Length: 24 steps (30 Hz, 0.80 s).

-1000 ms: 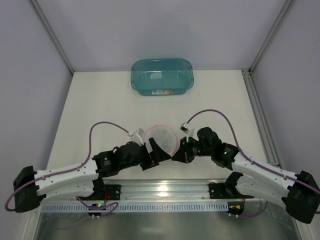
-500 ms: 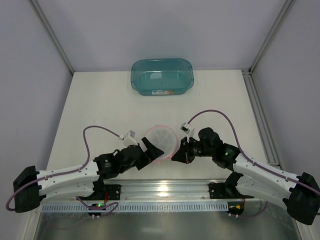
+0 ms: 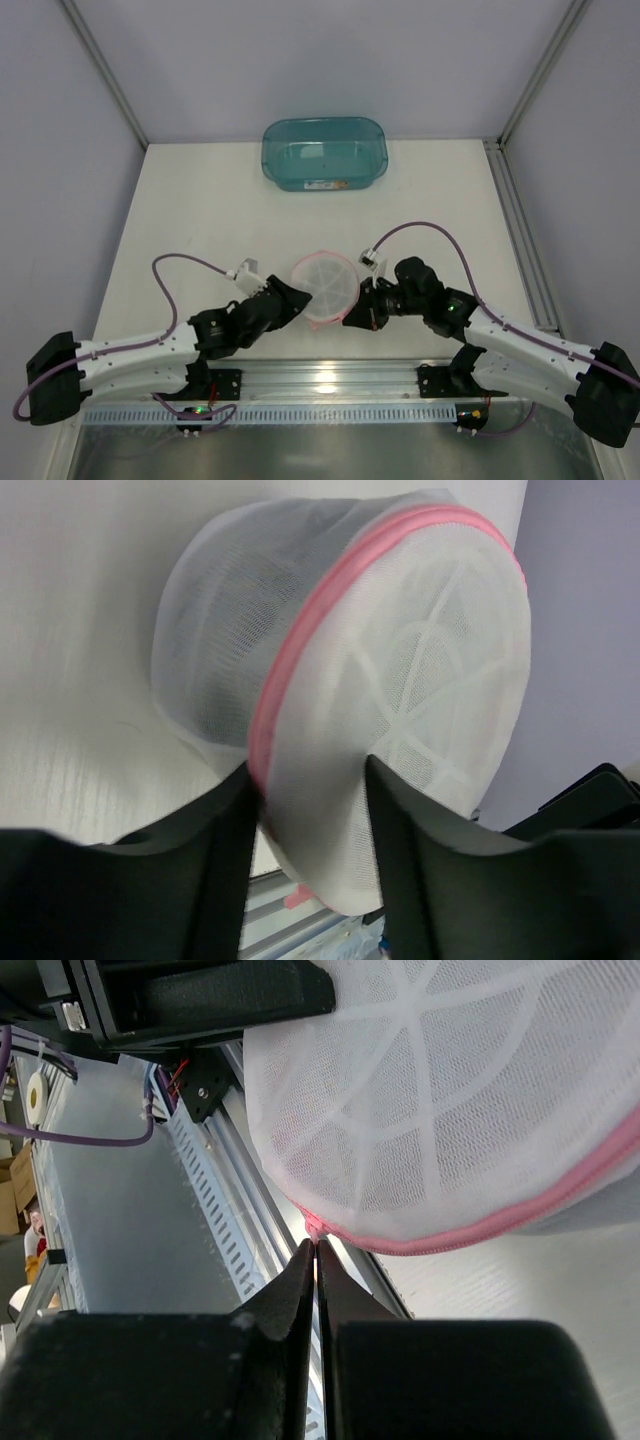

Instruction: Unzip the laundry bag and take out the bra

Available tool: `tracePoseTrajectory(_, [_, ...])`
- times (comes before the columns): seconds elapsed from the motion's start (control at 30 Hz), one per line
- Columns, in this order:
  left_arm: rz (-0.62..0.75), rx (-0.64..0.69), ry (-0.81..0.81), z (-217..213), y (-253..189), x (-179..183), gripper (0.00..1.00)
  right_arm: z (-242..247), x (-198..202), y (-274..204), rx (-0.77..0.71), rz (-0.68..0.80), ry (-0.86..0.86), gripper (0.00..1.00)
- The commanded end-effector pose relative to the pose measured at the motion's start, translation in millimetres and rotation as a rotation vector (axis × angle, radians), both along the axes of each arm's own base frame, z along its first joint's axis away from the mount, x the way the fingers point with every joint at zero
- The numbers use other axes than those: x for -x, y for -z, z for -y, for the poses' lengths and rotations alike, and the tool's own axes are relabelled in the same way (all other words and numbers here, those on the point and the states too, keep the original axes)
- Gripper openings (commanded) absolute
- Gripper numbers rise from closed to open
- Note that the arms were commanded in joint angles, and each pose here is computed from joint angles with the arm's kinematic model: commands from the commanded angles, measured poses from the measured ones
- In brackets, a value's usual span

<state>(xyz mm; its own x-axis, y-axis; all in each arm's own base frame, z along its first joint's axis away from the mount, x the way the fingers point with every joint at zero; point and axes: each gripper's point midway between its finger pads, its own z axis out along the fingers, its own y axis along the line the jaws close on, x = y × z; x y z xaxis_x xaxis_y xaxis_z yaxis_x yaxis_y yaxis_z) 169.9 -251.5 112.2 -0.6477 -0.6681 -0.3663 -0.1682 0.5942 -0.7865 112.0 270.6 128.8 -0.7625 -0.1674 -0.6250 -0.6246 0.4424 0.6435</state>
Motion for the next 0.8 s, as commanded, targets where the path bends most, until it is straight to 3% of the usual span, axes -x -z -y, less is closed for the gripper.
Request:
tracePoseTrajectory(0.0, [0.088, 0.034, -0.06, -1.2, -29.6, -15.5, 0.42, -1.4, -2.0, -3.0, 0.006, 0.015, 0.004, 0.04])
tracePoseTrajectory(0.07, [0.09, 0.026, -0.059, -2.9, -29.8, -16.0, 0.33, 0.9, -5.3, 1.0, 0.03, 0.018, 0.025, 0.04])
tracePoseTrajectory(0.2, [0.094, 0.001, -0.057, -8.6, -30.7, -16.7, 0.05, 13.9, -17.4, 12.0, 0.135, 0.027, 0.11, 0.04])
tracePoseTrajectory(0.27, [0.108, -0.021, -0.047, -11.8, -33.4, -18.0, 0.0, 19.9, -23.5, 14.6, 0.173, 0.036, 0.149, 0.04])
tracePoseTrajectory(0.47, [0.098, -0.139, 0.084, -11.8, -27.5, -15.0, 0.0, 46.7, -45.4, 24.9, 0.335, 0.076, 0.293, 0.04])
tracePoseTrajectory(0.77, [0.136, -0.159, 0.385, 12.9, -38.4, -15.5, 0.0, 70.3, -79.3, 30.3, 0.524, 0.163, 0.428, 0.04])
